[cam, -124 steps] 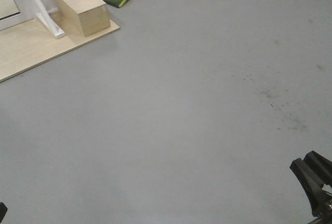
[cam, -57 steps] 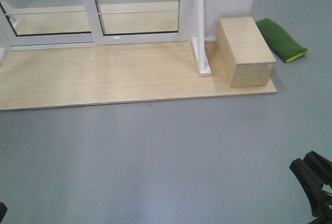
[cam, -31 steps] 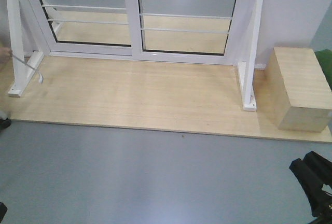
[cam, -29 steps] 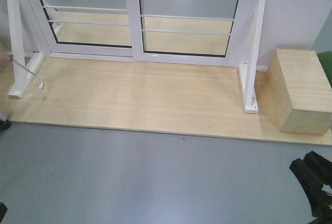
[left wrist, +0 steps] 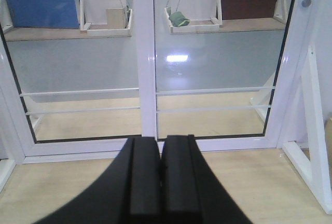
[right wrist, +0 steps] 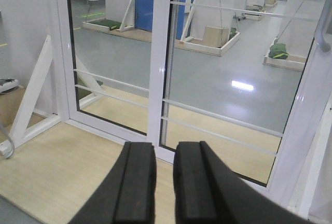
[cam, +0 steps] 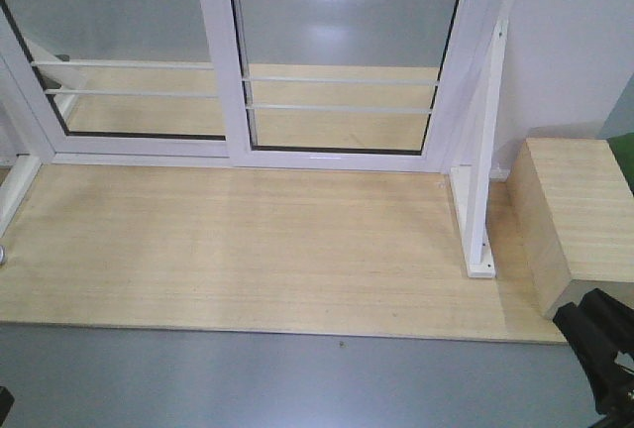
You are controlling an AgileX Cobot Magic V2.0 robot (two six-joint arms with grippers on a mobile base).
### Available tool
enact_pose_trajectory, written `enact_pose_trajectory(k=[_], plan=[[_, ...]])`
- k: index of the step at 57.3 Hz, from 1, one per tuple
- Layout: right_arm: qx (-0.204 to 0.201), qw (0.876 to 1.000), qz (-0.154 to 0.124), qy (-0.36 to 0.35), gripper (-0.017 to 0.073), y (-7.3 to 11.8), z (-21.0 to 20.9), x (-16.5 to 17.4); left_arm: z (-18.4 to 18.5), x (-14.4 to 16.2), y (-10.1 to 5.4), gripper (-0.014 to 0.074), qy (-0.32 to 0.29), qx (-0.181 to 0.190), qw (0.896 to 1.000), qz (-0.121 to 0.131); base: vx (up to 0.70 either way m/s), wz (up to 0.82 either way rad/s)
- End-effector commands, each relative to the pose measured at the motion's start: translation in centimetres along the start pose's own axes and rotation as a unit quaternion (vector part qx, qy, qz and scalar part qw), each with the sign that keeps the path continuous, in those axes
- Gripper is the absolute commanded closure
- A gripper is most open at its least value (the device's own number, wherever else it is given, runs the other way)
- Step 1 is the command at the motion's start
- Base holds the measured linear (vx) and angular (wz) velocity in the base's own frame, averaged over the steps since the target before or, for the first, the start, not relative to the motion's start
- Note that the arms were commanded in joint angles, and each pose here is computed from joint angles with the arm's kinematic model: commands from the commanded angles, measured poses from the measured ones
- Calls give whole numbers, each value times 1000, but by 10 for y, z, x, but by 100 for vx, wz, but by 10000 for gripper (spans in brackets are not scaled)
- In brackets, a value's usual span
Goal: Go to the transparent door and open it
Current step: 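Drive forward up to the transparent sliding door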
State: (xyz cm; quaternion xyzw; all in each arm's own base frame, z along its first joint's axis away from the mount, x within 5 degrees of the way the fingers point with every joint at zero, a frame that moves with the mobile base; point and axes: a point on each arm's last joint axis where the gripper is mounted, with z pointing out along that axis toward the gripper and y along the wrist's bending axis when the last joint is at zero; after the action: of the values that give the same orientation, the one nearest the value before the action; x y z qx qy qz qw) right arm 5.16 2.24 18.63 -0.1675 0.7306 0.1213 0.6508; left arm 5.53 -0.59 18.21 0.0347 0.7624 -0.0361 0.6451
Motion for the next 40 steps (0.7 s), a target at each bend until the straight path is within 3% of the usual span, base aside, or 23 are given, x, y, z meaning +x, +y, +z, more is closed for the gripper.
enact_pose_trajectory(k=[1,40], plan=[[4,999,-4,-47,342,-1,-1,-7,0,-4,0,600,-40,2,999,-4,47,-13],[4,999,-4,-47,342,-1,-1,-7,0,-4,0,600,-40,2,999,-4,46,-6]])
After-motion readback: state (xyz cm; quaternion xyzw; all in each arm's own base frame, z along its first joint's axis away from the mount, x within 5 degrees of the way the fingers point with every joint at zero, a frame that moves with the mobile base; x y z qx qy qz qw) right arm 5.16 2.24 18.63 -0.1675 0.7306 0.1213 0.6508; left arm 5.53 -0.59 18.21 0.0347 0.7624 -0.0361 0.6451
